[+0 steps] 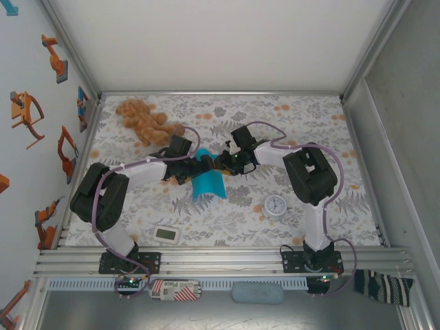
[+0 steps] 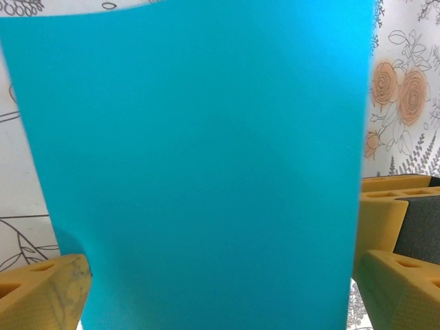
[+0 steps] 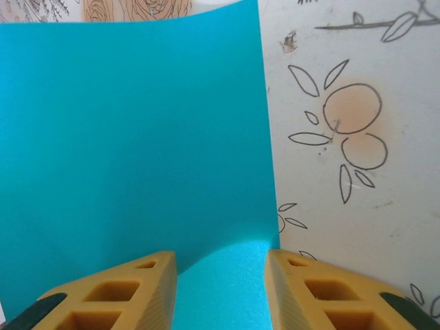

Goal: Fold a paper plane with a square sheet of paper (pick it up from the middle)
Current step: First fold in half a square sheet of paper at the center of the table.

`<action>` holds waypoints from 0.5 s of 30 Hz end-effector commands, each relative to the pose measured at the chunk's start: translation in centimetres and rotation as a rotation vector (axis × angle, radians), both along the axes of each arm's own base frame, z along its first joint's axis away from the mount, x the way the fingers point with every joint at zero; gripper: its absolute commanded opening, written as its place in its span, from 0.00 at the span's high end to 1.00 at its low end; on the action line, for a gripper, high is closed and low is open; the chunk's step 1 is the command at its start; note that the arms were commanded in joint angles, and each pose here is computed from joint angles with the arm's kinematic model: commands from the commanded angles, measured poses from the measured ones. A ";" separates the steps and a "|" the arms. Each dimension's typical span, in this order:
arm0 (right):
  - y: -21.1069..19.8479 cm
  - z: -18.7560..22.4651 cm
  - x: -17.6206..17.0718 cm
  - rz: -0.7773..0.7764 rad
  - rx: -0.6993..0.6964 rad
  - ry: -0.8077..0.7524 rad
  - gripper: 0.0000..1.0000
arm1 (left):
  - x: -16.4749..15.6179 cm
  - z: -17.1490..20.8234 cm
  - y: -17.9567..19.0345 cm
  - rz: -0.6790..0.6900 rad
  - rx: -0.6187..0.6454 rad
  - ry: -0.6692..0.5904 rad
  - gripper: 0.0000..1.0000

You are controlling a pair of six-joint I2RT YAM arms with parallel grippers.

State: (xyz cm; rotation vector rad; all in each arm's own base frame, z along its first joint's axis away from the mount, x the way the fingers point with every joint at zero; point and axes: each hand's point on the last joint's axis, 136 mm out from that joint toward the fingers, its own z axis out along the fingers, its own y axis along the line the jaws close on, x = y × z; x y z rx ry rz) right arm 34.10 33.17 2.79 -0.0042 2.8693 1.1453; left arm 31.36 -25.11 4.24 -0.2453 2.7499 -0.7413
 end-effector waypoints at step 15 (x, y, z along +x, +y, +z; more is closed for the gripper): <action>-1.0 -0.5 0.0 -0.040 -0.035 0.011 0.64 | -1.9 -1.7 1.3 -0.046 0.153 0.059 0.34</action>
